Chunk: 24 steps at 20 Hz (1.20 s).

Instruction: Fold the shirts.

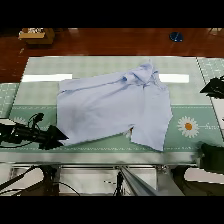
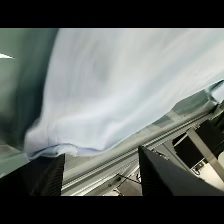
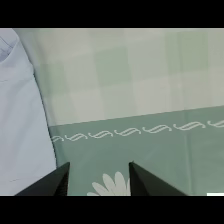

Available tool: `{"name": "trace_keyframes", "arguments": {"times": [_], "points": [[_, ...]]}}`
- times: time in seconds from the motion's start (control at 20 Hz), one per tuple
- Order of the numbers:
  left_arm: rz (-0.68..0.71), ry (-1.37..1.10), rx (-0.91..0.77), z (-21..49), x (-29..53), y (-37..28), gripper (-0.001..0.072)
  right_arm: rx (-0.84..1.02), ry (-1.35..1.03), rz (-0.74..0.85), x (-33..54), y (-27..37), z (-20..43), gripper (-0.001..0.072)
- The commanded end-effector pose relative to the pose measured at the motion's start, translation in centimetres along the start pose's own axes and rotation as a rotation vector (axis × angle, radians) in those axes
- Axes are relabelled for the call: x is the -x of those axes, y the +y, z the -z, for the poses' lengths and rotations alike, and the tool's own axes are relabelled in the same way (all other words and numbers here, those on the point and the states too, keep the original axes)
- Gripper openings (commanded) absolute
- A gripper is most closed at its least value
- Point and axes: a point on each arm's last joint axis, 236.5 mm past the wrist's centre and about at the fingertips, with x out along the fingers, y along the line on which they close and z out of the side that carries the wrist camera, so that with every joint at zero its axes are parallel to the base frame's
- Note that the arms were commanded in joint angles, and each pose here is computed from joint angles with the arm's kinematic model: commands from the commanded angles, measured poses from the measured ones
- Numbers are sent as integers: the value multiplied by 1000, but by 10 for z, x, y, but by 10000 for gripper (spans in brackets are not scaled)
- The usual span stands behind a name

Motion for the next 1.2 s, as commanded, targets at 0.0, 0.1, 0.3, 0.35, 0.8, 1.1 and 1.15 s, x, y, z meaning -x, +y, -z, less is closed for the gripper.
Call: {"name": "trace_keyframes", "arguments": {"times": [0.0, 0.1, 0.3, 0.35, 0.8, 1.1, 1.15], "points": [[-27, -157, 7, -38, 2, 6, 596, 5, -21, 5, 7, 2, -2, 426], [-23, -139, 6, -34, 1, 4, 602, 5, -21, 5, 7, 2, -2, 425], [-20, -137, 37, -33, 1, 4, 589, 5, -21, 4, 7, 2, -2, 412], [-25, -152, 64, -37, 1, 6, 586, 5, -21, 4, 7, 2, -2, 411], [12, -120, 57, -32, -2, -2, 17, 1, -30, -21, 7, 8, -4, 411], [48, -66, -7, -16, 0, -13, 16, -61, 73, -77, -17, 6, 31, 492], [50, -67, -20, -15, 1, -15, 16, -78, 113, -143, -27, 15, 47, 492]]}}
